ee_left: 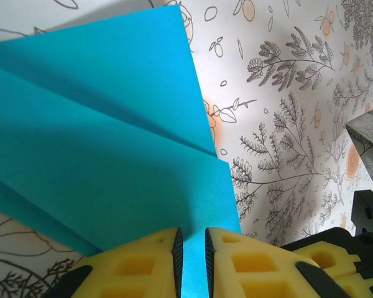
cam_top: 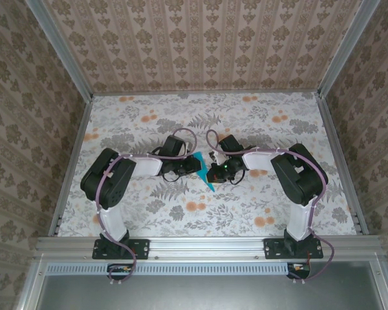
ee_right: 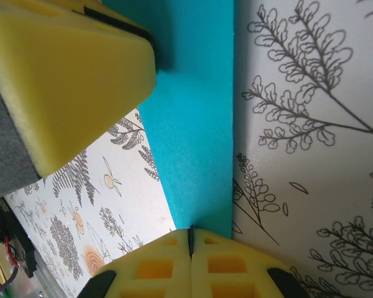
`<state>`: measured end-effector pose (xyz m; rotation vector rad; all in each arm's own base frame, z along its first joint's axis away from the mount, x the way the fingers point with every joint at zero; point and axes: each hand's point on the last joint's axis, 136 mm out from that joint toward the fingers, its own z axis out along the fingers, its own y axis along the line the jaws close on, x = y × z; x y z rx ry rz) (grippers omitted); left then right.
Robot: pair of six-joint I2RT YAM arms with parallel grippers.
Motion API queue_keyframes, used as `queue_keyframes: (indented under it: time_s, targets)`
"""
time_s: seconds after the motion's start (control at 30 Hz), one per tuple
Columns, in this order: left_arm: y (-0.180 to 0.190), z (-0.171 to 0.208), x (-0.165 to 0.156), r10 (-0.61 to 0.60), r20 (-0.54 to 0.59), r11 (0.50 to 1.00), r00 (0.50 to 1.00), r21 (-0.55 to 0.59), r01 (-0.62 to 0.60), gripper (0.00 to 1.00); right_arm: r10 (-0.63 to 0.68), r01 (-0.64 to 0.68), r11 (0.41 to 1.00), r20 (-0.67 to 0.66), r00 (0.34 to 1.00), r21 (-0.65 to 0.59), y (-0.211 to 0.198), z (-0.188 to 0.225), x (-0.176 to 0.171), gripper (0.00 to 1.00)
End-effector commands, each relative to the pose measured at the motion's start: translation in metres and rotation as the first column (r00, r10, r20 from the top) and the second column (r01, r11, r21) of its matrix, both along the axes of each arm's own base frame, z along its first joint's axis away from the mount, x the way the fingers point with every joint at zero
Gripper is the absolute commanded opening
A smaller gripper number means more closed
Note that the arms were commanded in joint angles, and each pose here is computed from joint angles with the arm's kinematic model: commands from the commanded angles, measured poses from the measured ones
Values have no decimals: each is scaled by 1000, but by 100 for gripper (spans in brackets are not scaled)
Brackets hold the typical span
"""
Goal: Fold a paper plane with a square sheet of paper (pick it up from the middle)
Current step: Fold the wing for the fifth time at the center of the table.
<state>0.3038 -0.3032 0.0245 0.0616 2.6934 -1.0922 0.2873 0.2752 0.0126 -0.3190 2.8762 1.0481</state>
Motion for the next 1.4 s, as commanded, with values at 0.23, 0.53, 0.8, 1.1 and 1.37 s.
queue_keyframes:
  time_s: [0.23,0.53,0.8,1.1,1.37]
  targets:
    - [52,-30,25,66,-39,985,997,164,-59,19,-9,-33,966,-158,987,-258,-47,-55,-42,3]
    - [85,-30,59,114,-22,977,993,186,-108,18,-7,-39,964,-168,986,-264,-49,-58,-45,3]
    - [97,-18,79,122,7,982,992,143,-122,17,-8,-32,969,-160,987,-247,-46,-53,-43,3]
    - [69,48,58,73,180,993,981,79,-88,11,-12,-29,969,-163,987,-247,-45,-52,-42,3]
    - [7,34,25,-57,150,997,987,61,49,6,-11,-30,969,-166,986,-245,-45,-53,-43,2]
